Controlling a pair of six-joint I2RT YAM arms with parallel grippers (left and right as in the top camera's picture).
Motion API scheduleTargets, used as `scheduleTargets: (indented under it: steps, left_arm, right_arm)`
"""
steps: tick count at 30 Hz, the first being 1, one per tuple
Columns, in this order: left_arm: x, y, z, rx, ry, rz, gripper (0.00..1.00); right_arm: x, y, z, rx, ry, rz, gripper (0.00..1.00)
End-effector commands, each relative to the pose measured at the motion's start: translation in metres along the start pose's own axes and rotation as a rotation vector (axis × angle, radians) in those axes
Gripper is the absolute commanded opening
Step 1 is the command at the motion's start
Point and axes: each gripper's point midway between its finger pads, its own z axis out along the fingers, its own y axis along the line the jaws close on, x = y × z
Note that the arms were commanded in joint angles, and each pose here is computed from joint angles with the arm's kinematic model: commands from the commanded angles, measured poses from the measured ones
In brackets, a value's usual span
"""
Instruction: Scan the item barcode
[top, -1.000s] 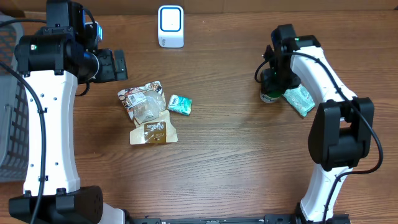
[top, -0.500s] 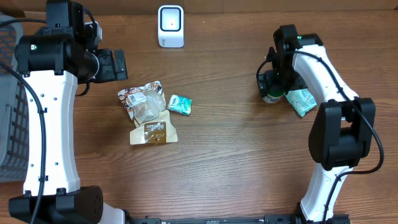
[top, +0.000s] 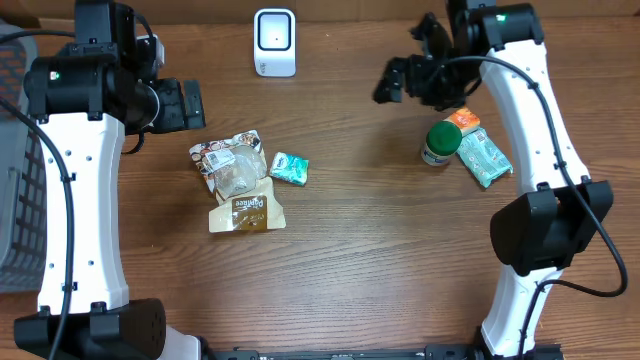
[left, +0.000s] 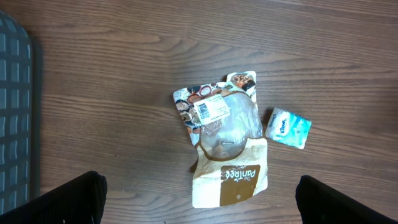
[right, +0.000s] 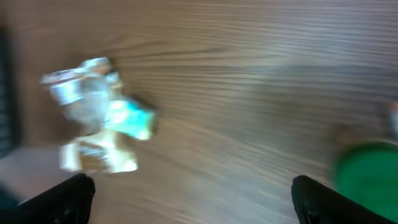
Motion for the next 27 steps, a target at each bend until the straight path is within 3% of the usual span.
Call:
scheduleTargets:
  steps: [1,4,12,18,27]
  left_arm:
    - [-0.003,0.000,-0.002,-0.002,-0.011,0.019,1.00]
    - [-0.003,0.000,-0.002,-0.002,-0.011,0.019,1.00]
    - [-0.003,0.000,-0.002,-0.002,-0.011,0.019,1.00]
    - [-0.003,0.000,-0.002,-0.002,-0.011,0.019,1.00]
    - [-0.003,0.000,-0.002,-0.002,-0.011,0.019,1.00]
  right_arm:
    - [0.009,0.047,0.018,-0.178,0.040,-0.016,0.93]
    - [0.015,0.059,0.040,-0.166,0.065,0.019,0.79]
    - [0.041,0.078,0.112,-0.039,0.092,0.150,0.59]
    - [0.057,0.083,0.153,0.022,0.067,0.240,0.52]
    - [0.073,0.082,0.188,-0.023,0.066,0.282,0.48]
